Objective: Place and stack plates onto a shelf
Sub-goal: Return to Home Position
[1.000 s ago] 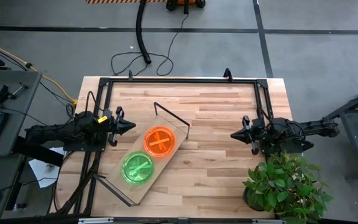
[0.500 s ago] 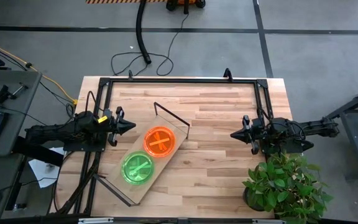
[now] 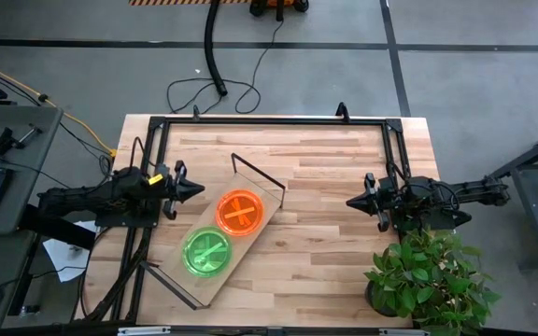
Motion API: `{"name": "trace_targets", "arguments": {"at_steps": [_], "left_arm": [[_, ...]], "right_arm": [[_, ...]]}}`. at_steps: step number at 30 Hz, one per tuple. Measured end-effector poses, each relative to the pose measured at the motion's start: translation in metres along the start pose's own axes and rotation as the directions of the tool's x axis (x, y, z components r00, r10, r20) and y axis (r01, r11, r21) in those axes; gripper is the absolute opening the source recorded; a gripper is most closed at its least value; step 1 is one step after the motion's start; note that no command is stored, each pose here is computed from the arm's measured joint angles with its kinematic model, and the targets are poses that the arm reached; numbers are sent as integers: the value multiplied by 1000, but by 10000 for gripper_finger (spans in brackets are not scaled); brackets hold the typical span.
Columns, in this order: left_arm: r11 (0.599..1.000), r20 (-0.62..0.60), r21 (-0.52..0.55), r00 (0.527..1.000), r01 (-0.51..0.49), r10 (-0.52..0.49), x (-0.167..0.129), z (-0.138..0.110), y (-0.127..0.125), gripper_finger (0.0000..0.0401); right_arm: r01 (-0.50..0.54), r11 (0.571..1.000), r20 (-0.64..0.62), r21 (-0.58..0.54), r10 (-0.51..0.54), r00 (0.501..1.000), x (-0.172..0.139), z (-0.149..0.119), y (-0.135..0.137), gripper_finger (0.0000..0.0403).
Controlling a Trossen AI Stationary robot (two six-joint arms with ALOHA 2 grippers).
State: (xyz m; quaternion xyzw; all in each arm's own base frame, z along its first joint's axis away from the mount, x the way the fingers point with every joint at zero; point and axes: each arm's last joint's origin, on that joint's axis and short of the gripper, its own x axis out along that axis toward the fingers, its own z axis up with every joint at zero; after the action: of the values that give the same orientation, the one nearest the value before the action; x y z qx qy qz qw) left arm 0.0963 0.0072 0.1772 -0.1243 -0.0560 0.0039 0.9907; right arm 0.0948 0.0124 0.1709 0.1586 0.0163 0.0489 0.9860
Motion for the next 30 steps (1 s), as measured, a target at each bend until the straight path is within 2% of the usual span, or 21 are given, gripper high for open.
{"name": "trace_targets", "arguments": {"at_steps": [6, 30], "left_arm": [[1000, -80, -5, 997, -24, 24, 0, -8, 2, 0], [1000, -83, -5, 996, -30, 29, 0, -8, 2, 0]], "right_arm": [[0, 1000, 0, 0, 0, 1000, 0, 0, 0, 0], [1, 1000, -3, 0, -1, 1000, 0, 0, 0, 0]]}}
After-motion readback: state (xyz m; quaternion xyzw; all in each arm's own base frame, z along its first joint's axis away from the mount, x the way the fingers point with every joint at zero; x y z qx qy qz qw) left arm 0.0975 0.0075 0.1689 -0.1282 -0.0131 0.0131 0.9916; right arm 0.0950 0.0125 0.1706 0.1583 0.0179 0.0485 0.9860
